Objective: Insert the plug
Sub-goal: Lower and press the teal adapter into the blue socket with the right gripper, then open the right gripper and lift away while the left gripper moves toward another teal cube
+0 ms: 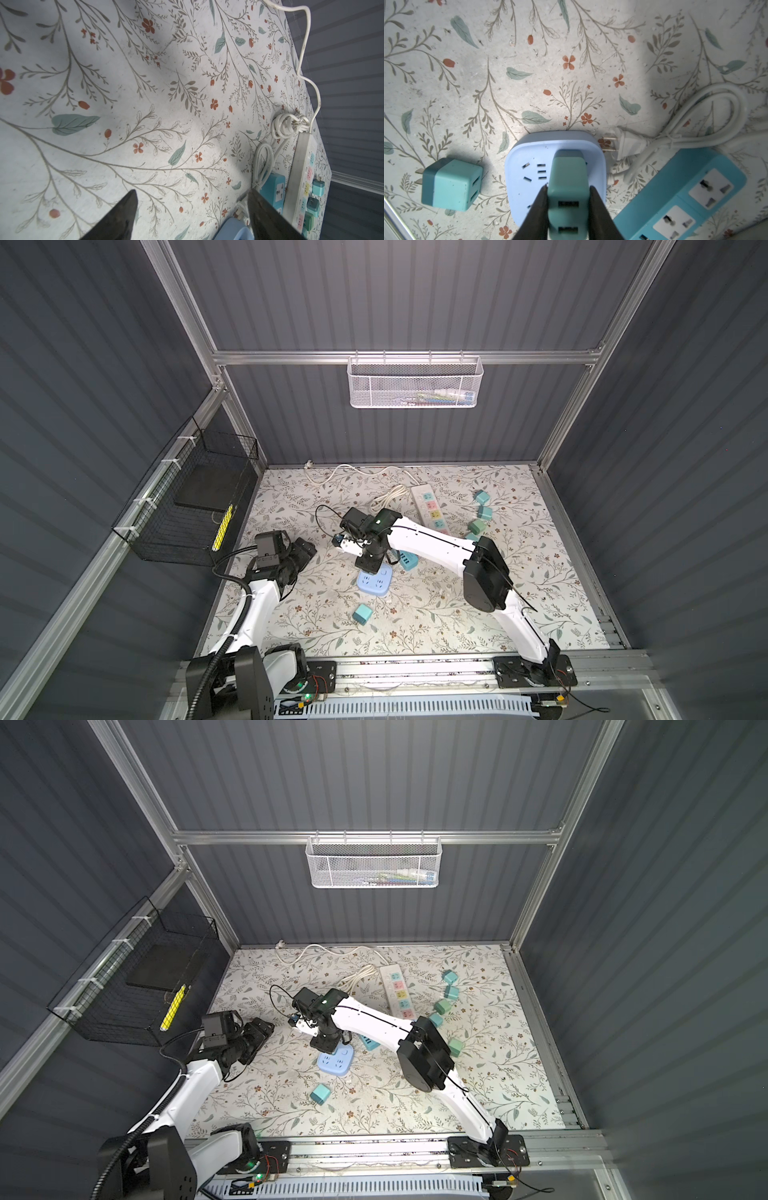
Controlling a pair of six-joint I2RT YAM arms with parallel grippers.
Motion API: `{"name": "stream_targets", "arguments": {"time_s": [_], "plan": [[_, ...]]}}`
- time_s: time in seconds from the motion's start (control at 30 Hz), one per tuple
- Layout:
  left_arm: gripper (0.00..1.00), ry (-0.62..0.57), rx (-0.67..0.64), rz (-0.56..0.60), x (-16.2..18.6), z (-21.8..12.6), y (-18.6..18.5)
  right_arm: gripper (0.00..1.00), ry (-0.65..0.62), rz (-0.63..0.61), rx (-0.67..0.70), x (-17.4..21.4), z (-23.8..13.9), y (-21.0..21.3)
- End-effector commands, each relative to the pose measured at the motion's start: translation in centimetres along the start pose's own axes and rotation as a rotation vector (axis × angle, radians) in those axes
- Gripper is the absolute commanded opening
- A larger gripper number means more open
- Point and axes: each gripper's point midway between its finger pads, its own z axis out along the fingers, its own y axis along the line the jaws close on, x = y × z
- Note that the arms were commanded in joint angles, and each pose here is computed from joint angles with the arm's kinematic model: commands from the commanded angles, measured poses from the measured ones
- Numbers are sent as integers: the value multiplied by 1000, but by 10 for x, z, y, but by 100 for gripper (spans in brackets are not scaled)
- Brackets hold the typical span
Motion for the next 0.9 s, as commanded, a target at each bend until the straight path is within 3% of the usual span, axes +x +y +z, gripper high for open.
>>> {"name": "stream_targets", "arguments": {"time_s": [0.0, 0.13, 0.3, 0.4, 0.57, 0.87], "plan": [[83, -20, 20, 18, -6, -6, -7, 0, 58, 107, 59, 22, 52, -10], [84, -46, 35, 16, -12, -11, -12, 1, -35, 164, 93, 2, 49, -21], [84, -59, 40, 18, -15, -17, -16, 3, -58, 176, 101, -9, 46, -25], [86, -58, 47, 22, -15, -21, -19, 13, -56, 174, 84, -9, 40, -22], [90, -61, 69, 41, -15, -30, -25, 40, -117, 176, 69, -21, 14, -20], [92, -18, 116, 56, -7, -36, -35, 55, -262, 194, 69, -38, -51, -20]]}}
